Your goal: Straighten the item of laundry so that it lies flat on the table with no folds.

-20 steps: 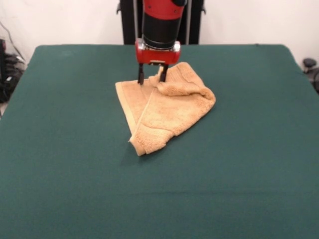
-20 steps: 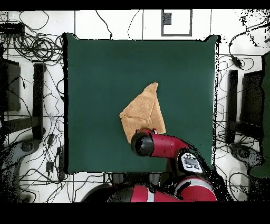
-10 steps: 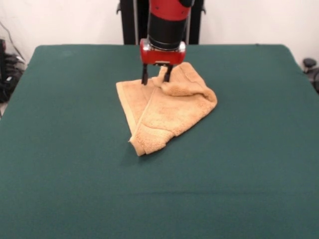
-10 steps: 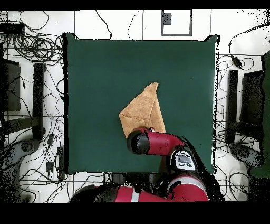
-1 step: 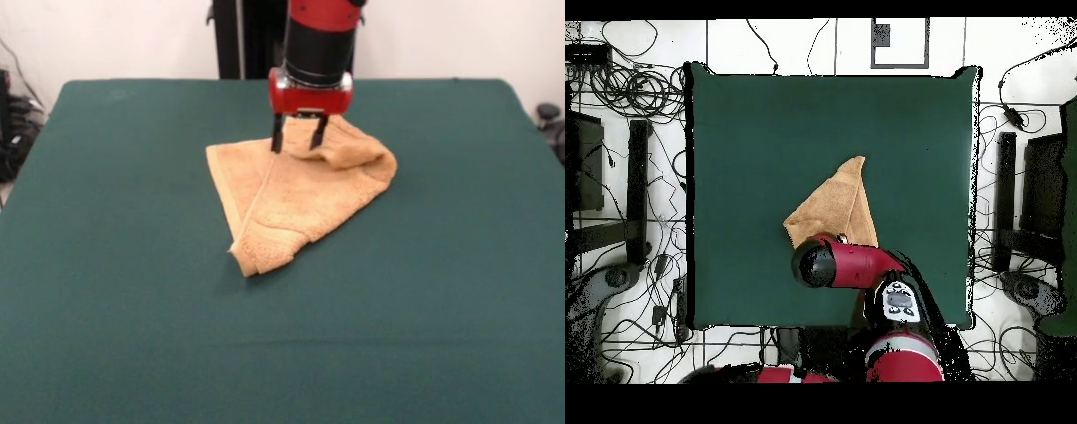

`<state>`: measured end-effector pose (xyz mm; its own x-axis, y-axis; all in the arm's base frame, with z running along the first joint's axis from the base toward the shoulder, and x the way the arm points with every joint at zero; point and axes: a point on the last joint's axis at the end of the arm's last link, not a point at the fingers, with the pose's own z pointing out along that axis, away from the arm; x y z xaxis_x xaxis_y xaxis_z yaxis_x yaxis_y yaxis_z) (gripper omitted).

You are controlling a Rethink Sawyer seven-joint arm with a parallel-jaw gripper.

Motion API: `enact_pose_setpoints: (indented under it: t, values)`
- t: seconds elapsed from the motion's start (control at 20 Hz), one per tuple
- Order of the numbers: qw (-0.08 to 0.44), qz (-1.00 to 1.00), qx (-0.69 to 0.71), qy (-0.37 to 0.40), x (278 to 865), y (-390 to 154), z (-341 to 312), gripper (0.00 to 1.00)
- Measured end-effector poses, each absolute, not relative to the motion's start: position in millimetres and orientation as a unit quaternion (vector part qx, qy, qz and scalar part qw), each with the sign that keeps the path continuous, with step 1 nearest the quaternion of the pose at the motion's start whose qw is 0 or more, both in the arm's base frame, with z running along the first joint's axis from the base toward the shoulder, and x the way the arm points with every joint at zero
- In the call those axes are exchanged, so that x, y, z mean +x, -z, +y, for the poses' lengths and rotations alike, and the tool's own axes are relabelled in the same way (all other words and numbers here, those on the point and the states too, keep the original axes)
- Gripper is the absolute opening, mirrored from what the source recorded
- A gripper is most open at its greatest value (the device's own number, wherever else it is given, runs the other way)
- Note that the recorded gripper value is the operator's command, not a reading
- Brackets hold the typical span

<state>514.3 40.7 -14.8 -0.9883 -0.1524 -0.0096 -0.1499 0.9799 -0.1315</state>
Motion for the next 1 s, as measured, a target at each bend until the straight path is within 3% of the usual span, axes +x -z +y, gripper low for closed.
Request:
enact_pose_setpoints:
  t: [0.5,1.0]
  values:
    - [0.064,0.994,-0.071,0.051,553,-26,64,1.0]
    - [0.067,0.995,-0.064,0.042,558,-28,72,1.0]
